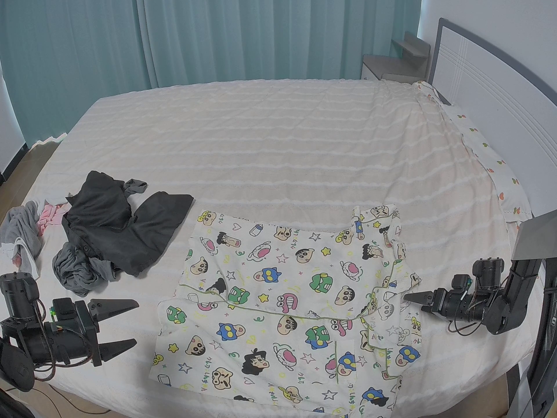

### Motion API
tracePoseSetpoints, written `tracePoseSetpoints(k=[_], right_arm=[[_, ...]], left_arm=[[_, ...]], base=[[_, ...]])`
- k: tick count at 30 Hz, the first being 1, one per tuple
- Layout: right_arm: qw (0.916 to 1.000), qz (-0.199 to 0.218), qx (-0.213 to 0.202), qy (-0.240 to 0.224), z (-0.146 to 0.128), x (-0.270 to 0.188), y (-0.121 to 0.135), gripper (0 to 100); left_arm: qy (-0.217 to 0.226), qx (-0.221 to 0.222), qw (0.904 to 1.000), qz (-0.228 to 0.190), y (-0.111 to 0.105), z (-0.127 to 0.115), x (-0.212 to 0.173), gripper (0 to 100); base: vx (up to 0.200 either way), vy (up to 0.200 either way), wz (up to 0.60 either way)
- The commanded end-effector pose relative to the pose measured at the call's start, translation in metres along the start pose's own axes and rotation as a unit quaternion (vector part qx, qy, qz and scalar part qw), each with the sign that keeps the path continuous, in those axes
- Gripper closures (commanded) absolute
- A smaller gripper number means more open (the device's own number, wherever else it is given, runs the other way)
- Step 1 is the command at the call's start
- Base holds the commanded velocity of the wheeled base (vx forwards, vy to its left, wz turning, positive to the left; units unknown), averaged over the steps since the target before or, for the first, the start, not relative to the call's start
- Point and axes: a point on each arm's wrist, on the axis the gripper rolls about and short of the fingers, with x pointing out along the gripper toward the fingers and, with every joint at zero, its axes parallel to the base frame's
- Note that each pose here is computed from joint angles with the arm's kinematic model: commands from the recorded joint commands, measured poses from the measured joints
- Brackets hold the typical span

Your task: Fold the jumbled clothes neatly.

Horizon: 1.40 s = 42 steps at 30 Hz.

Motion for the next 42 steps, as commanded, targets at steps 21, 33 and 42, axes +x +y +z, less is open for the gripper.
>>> tracePoseSetpoints(k=[21,33,42], right_arm=[[0.9996,0.001,-0.021,0.021,-0.011,0.004,0.006,100],[0.9998,-0.016,-0.009,0.003,-0.006,-0.004,-0.004,100],[0.9971,-0.034,-0.012,-0.067,0.018,-0.029,-0.015,100]], left_arm=[[-0.006,-0.005,1.0,0.005,0.003,-0.001,-0.003,0],[-0.012,-0.007,0.9999,0.007,0.004,0.0,-0.004,0],[-0.012,-0.007,0.9999,0.008,0.004,0.0,-0.003,0]], base=[[0.0,0.0,0.0],[0.0,0.0,0.0],[0.0,0.0,0.0]])
